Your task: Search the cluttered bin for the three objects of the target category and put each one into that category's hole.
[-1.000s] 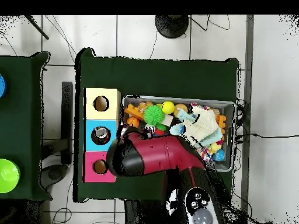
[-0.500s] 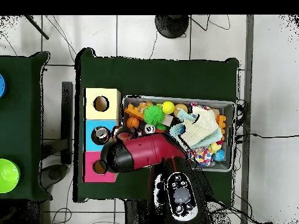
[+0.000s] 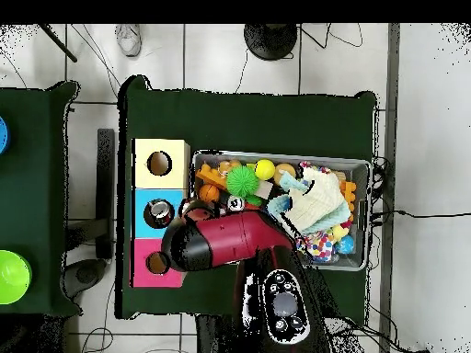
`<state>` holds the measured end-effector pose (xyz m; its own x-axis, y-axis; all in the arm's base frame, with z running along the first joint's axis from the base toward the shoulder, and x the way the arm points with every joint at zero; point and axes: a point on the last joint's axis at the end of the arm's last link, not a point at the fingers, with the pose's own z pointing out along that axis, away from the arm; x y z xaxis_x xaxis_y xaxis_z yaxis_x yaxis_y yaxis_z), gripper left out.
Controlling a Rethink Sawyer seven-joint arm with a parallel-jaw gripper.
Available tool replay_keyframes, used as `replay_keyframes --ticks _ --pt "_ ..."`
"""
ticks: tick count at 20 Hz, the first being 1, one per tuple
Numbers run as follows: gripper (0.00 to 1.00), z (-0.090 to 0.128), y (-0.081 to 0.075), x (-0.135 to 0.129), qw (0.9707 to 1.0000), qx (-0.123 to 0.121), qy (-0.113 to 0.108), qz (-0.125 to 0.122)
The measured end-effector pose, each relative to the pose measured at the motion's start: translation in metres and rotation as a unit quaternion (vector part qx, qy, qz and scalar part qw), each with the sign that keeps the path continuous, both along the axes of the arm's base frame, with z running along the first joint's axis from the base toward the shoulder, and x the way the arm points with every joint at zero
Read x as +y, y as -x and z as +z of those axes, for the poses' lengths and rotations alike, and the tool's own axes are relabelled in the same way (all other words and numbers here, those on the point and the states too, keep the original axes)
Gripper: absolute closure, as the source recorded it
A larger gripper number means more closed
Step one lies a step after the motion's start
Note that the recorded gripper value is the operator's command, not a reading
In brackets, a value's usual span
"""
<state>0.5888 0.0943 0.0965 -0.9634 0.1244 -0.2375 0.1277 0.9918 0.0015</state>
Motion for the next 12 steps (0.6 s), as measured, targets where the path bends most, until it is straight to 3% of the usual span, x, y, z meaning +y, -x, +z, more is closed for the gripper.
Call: replay_keyframes --ticks 12 --pt "0.00 0.045 -0.010 -0.020 0.9991 -0.038 0.009 -0.015"
